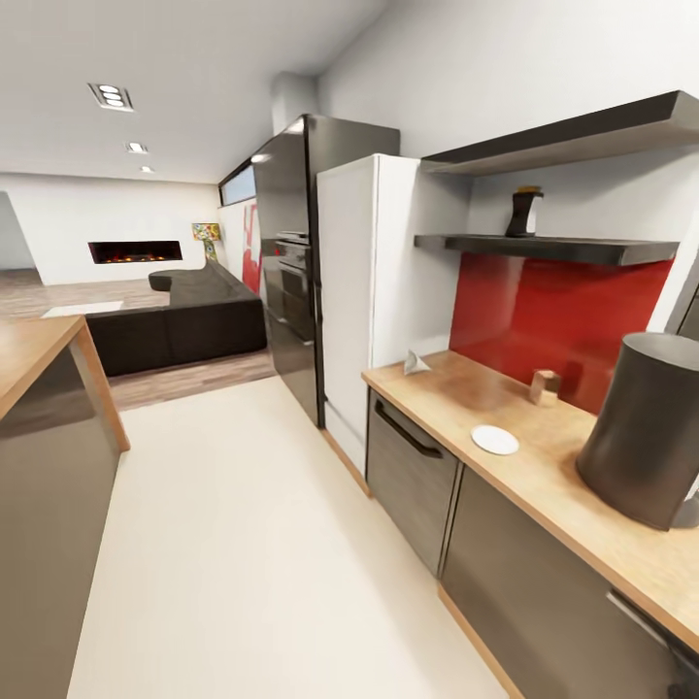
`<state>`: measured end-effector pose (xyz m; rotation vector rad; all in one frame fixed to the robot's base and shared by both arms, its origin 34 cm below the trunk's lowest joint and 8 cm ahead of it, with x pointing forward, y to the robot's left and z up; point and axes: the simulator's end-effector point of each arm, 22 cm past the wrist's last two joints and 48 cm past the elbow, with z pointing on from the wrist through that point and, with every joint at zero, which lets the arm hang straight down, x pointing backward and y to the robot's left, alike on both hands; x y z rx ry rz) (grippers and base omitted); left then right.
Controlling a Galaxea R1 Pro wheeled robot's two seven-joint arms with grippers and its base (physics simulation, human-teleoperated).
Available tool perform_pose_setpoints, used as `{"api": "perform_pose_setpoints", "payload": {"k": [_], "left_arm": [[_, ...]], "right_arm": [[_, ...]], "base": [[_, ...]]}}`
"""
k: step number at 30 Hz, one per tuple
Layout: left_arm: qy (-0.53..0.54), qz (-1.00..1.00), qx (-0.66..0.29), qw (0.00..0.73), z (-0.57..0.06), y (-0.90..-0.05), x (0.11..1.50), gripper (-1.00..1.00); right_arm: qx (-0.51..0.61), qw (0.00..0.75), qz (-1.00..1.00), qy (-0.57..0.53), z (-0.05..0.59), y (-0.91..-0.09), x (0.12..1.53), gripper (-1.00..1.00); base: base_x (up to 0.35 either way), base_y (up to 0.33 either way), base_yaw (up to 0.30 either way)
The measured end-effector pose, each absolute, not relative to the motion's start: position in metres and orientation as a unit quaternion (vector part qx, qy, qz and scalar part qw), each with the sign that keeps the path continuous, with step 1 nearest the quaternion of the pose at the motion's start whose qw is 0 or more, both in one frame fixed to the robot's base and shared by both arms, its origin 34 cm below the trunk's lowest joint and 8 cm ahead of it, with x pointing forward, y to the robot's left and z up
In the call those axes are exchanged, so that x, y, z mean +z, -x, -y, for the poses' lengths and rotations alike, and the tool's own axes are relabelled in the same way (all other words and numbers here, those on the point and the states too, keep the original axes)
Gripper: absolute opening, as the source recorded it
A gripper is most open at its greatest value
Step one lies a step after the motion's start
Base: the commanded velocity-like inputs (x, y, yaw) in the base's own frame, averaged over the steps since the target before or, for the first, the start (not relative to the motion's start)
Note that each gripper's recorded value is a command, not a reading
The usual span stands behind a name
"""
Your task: Set up a coffee station on the kitchen countertop: keep the coffee maker on the countertop, move the bottle of coffee from the kitchen shelf to the counter next to the coffee maker, place a paper coffee filter on top of the coffee maker, put the saucer next to the coffee maker with the coffee cup on the saucer, and place the electric kettle next to the coffee maker.
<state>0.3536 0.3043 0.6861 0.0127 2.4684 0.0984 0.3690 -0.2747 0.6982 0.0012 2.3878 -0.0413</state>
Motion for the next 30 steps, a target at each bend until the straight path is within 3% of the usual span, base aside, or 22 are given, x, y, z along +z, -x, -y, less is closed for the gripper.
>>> {"api": "perform_pose_setpoints", "payload": {"k": [30], "left_arm": [[-0.005, -0.943, 0.038, 0.33, -0.3043, -0.3538, 0.6862, 1.0]], "right_arm": [[-0.016, 0.368, -0.93, 0.0, 0.2745, -0.3689, 0.6981, 1.0]], "base": [[0.297, 0.187, 0.0]]}}
